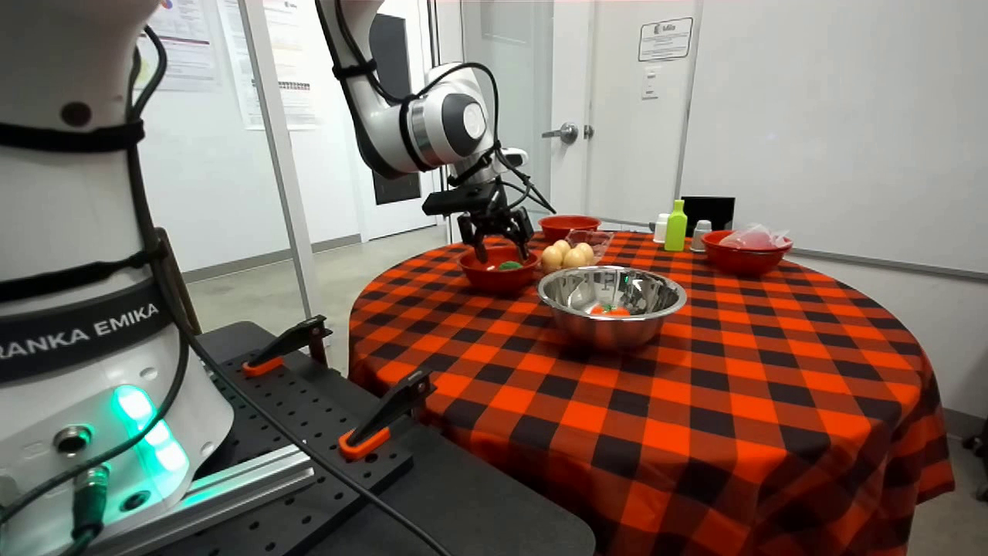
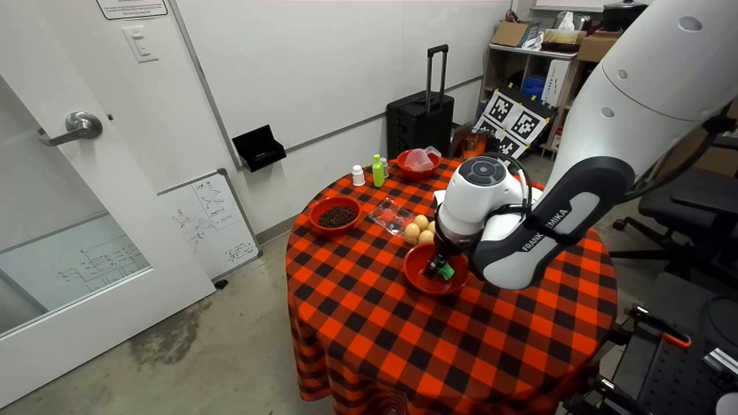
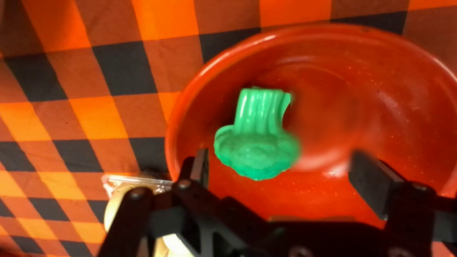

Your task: Put the tomato toy in the silver bowl then put the broccoli toy on the table

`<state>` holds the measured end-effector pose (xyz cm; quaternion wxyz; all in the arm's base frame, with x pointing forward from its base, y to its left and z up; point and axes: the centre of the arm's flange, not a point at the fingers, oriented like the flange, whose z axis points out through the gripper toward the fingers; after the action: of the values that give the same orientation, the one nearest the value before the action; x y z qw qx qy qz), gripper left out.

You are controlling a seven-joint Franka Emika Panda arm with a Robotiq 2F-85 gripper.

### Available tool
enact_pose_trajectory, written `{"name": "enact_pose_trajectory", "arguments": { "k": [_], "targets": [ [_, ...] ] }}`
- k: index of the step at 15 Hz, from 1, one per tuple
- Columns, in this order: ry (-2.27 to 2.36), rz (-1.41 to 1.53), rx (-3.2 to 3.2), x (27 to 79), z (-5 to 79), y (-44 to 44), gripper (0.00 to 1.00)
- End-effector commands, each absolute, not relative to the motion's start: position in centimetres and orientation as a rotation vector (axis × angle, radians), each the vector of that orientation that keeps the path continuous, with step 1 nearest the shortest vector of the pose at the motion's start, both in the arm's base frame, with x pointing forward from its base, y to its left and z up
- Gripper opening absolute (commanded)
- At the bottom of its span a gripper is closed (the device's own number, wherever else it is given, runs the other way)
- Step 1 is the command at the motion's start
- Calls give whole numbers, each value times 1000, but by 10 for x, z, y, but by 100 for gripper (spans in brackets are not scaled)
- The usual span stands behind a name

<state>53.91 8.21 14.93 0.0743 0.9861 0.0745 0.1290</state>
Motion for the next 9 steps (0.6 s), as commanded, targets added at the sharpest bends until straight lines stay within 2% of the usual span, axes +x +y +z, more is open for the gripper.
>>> {"name": "enact_pose_trajectory", "arguments": {
  "k": [1,3,4,9],
  "targets": [
    [175,365,2966,538,144,82,90],
    [171,361,2966,538,143,82,80],
    [171,359,2965,538,142,82,78],
    [172,356,2956,540,141,80,88]
  ]
}}
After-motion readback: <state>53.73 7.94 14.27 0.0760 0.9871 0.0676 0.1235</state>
